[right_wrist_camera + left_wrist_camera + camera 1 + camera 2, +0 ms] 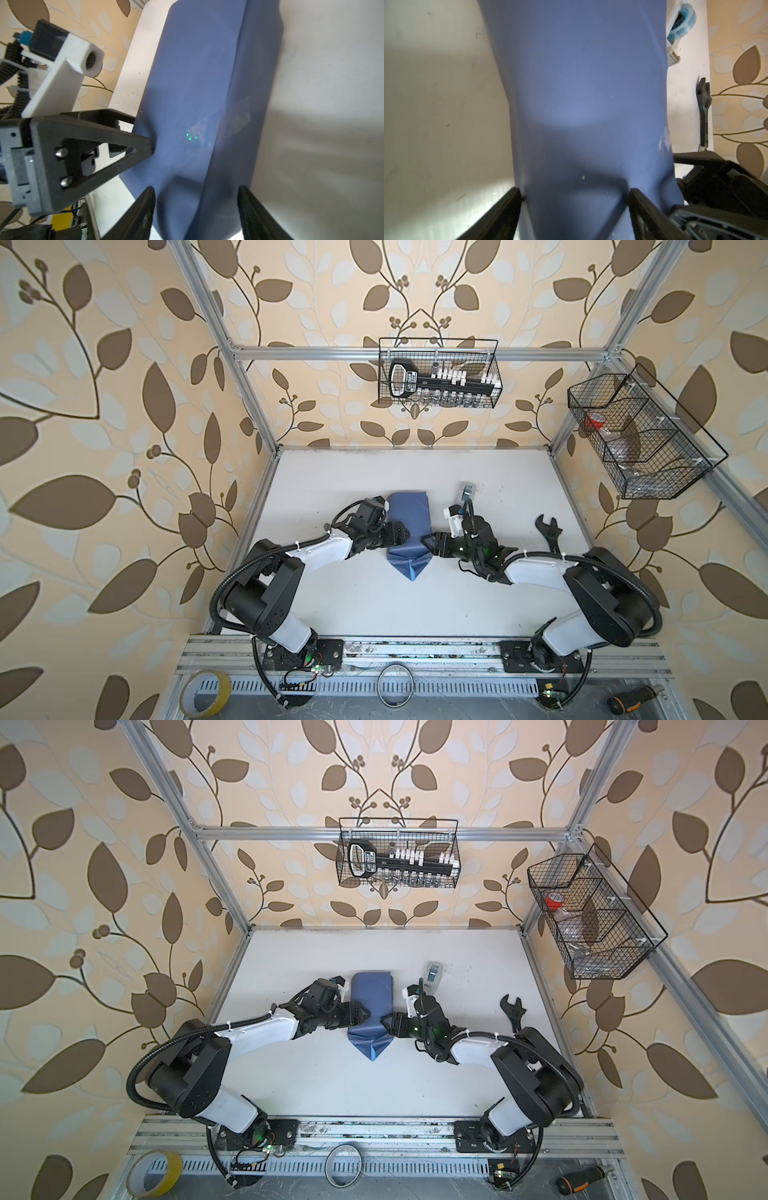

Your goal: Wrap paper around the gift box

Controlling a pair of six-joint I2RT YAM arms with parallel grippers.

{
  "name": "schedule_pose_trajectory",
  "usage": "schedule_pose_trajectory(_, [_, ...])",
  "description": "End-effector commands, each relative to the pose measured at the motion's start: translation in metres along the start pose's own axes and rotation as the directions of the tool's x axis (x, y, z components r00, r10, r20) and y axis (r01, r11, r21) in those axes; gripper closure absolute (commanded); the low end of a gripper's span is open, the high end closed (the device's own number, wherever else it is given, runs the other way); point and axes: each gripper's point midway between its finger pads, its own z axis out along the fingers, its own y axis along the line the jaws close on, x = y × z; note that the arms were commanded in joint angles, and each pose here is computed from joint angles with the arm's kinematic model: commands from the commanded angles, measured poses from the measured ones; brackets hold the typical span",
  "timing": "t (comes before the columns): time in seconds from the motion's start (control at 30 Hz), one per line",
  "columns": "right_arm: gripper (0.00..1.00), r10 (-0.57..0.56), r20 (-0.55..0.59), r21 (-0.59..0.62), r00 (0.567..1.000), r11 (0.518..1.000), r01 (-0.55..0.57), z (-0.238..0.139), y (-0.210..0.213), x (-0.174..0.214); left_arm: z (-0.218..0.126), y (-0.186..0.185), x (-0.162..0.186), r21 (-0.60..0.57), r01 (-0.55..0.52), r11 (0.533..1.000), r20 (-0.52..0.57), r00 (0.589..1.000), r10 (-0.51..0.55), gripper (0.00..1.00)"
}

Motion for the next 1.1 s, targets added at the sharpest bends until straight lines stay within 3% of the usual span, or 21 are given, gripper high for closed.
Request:
schedule_pose_trajectory(0.0, [0.32,-0.050,0.053,0.173,0.997,0.984,0.040,-0.025,-0.034,-0.006,-0.036,0.004,-0.015,-0.071,-0.027,0.997,0.119,0.992,0.035,0.15])
schedule_pose_trajectory(0.1, [0.32,-0.107,0.086,0.227,0.991,0.970,0.086,-0.046,-0.036,-0.015,-0.062,0.009,-0.008,-0.145,-0.079,0.986,0.178,0.978,0.104,0.17])
schedule_pose_trajectory(0.17, [0.32,-0.131,0.099,0.233,0.986,0.967,0.105,-0.055,-0.034,-0.020,-0.068,-0.003,0.012,-0.144,-0.157,0.977,0.158,0.971,0.179,0.29])
schedule_pose_trajectory(0.23, [0.32,-0.140,0.101,0.234,0.985,0.966,0.113,-0.060,-0.034,-0.023,-0.066,-0.019,0.042,-0.126,-0.249,0.960,0.099,0.960,0.262,0.44])
schedule_pose_trajectory(0.3, [0.32,-0.139,0.104,0.235,0.985,0.966,0.111,-0.064,-0.037,-0.026,-0.059,-0.031,0.072,-0.079,-0.313,0.947,0.020,0.949,0.315,0.52])
schedule_pose_trajectory(0.53, [0.32,-0.129,0.078,0.234,0.989,0.966,0.107,-0.065,-0.047,-0.022,-0.025,-0.063,0.129,0.015,-0.514,0.857,-0.171,0.844,0.509,0.69])
schedule_pose_trajectory(0.7, [0.32,-0.120,0.070,0.238,0.990,0.966,0.100,-0.067,-0.053,-0.017,-0.004,-0.054,0.141,0.005,-0.549,0.836,-0.238,0.811,0.534,0.72])
schedule_pose_trajectory(1.07, [0.32,-0.099,0.046,0.223,0.994,0.971,0.087,-0.062,-0.056,-0.010,0.025,-0.048,0.138,-0.042,-0.618,0.785,-0.263,0.765,0.588,0.75])
